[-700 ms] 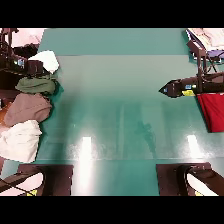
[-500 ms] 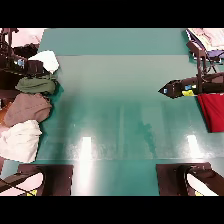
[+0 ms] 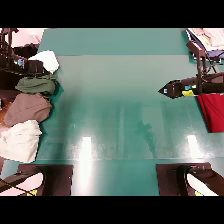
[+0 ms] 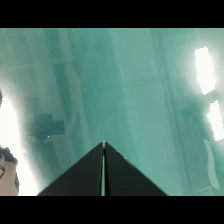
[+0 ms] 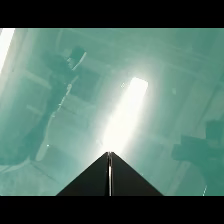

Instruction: Fold the shirts.

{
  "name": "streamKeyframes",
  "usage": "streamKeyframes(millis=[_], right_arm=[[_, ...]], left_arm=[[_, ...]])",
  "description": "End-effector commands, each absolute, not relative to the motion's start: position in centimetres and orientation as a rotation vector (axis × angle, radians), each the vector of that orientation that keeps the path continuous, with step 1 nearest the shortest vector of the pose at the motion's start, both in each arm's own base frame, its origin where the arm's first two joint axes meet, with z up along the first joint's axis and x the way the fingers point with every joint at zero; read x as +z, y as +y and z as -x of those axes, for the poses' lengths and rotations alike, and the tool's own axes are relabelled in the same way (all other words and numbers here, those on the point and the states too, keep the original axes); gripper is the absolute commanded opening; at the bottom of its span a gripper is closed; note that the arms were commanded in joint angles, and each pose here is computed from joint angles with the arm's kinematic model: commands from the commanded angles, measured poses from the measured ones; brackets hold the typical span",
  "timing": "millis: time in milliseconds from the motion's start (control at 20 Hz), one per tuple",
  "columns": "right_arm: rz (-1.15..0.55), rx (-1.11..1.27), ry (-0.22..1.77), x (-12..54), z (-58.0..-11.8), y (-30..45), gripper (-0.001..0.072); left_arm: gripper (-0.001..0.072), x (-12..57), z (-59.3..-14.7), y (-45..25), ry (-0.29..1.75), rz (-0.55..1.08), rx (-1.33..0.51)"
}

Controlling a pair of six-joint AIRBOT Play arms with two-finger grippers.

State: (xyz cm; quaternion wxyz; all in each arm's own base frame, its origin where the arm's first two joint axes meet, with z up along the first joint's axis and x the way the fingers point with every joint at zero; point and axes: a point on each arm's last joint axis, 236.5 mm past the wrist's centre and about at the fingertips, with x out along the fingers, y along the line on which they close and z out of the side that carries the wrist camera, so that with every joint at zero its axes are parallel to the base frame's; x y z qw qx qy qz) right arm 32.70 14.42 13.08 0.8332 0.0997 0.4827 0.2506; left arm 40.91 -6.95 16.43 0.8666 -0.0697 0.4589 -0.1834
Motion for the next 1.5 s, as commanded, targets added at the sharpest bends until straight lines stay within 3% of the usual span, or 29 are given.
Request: streamKeyframes(millis=[0, 50, 100, 150, 300, 600, 850, 1250, 1300, 1350, 1400, 1450], right_arm=[[-0.231, 0.521, 1.025, 13.2, -32.7, 14.5, 0.0015], [-0.238, 0.517, 1.025, 13.2, -32.8, 14.5, 0.0015], [-0.238, 0.517, 1.024, 13.2, -32.8, 14.5, 0.0015], [-0.243, 0.514, 1.024, 13.2, -32.8, 14.5, 0.0015], [-0.273, 0.503, 1.032, 13.3, -32.8, 14.6, 0.0015], [-0.315, 0.485, 1.054, 13.2, -32.6, 14.8, 0.0015], [-0.315, 0.486, 1.057, 13.2, -32.5, 14.8, 0.0015], [-0.322, 0.482, 1.06, 13.2, -32.5, 14.8, 0.0015], [-0.323, 0.481, 1.06, 13.2, -32.5, 14.8, 0.0015], [-0.324, 0.48, 1.061, 13.2, -32.5, 14.8, 0.0015], [-0.327, 0.478, 1.062, 13.2, -32.5, 14.8, 0.0015], [-0.327, 0.479, 1.063, 13.1, -32.4, 14.8, 0.0015]], left_arm=[[0.0027, 17.3, -42.4, -6.6, 0.891, 0.149, -0.361], [0.003, 17.5, -43.3, -5.7, 0.856, 0.125, -0.322], [0.0238, 17.7, -44.5, -4.1, 0.817, 0.081, -0.264], [0.0551, 17.9, -46.1, -2.2, 0.766, 0.04, -0.19], [0.0576, 17.0, -51.0, 3.3, 0.654, -0.048, 0.017], [0.0577, 4.9, -59.0, 8.4, 0.751, -0.025, 0.081], [0.0578, 2.5, -63.3, 8.9, 0.739, -0.02, 0.067], [0.0575, -2.4, -63.5, 8.8, 0.81, -0.021, 0.049], [0.0487, -2.3, -63.7, 8.8, 0.801, -0.019, 0.05], [0.0334, -2.2, -63.8, 8.8, 0.795, -0.02, 0.05], [0.0137, -2.0, -64.0, 8.9, 0.784, -0.021, 0.052], [0.0025, -1.8, -64.1, 8.9, 0.775, -0.022, 0.053]])
